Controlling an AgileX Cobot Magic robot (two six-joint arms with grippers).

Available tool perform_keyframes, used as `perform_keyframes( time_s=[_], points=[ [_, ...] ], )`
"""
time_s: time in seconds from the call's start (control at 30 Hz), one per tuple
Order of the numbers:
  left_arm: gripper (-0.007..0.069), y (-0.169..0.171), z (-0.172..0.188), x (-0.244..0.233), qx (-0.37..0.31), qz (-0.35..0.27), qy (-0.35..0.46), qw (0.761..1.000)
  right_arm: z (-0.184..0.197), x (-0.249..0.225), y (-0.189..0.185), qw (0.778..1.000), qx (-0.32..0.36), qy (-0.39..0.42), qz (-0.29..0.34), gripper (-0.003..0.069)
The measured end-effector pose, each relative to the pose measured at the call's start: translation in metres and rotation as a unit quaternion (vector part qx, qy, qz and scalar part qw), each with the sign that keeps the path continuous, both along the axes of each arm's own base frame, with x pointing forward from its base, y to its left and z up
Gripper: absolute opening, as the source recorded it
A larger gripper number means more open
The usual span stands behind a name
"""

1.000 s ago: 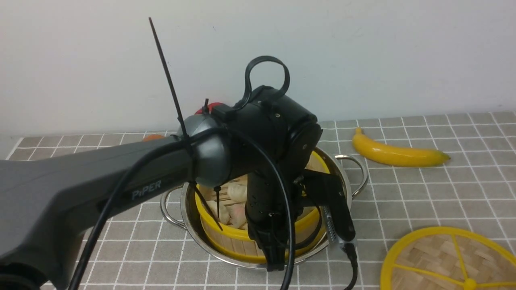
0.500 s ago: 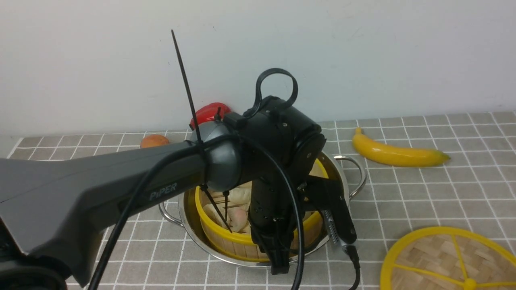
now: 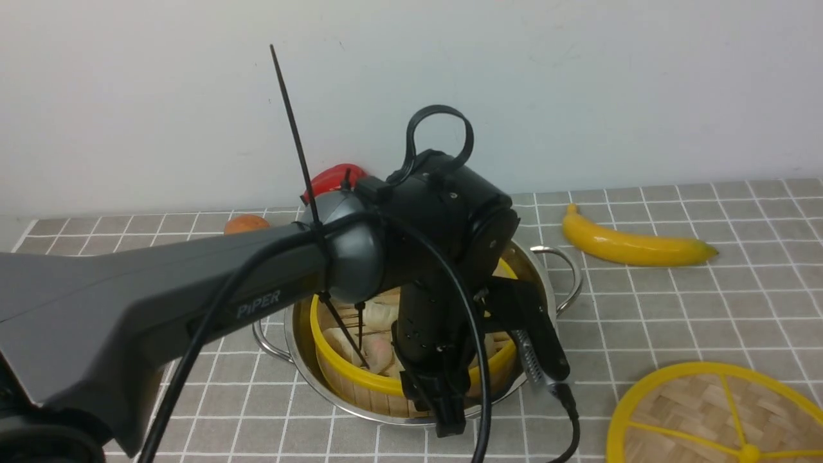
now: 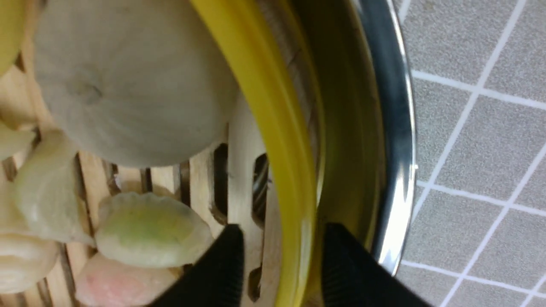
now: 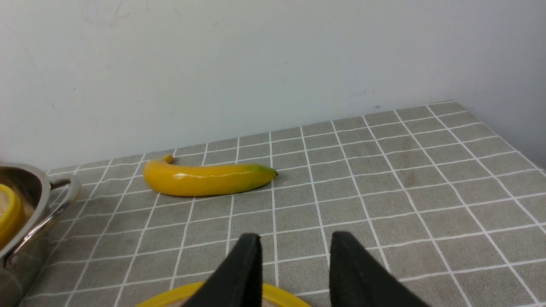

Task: Place the steamer in the pot on the grey tablecloth, and put the lid on the steamer.
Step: 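Place the bamboo steamer basket with dumplings into the steel pot with the left gripper, then move the gripper down to the bamboo steamer lid and grasp its center knob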

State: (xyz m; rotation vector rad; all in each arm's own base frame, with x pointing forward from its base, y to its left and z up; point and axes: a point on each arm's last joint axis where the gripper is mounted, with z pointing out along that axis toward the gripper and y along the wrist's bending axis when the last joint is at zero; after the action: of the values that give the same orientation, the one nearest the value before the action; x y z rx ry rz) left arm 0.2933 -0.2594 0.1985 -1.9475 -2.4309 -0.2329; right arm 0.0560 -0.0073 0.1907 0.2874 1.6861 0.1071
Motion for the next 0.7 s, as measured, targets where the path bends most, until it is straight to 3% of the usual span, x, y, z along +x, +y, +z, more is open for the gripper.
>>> perform_keyframes(
  time_s=[0.07,0.17,0.33,0.7],
  points=[
    [0.033,0.0,0.0,0.0,0.0,0.002,0.0,1.0,0.0,0.0,0.0,1.0,0.0,0.0,0.0,0.0244],
    [0.044,0.0,0.0,0.001,0.002,0.005,-0.005,1.0,0.0,0.0,0.0,1.0,0.0,0.0,0.0,0.0244],
    [0.0529,0.002,0.004,0.002,0.004,0.009,-0.018,1.0,0.0,0.0,0.0,1.0,0.0,0.0,0.0,0.0244],
    [0.0547,0.017,0.057,-0.003,-0.016,0.035,-0.099,0.994,0.0,0.0,0.0,1.0,0.0,0.0,0.0,0.0244]
  ],
)
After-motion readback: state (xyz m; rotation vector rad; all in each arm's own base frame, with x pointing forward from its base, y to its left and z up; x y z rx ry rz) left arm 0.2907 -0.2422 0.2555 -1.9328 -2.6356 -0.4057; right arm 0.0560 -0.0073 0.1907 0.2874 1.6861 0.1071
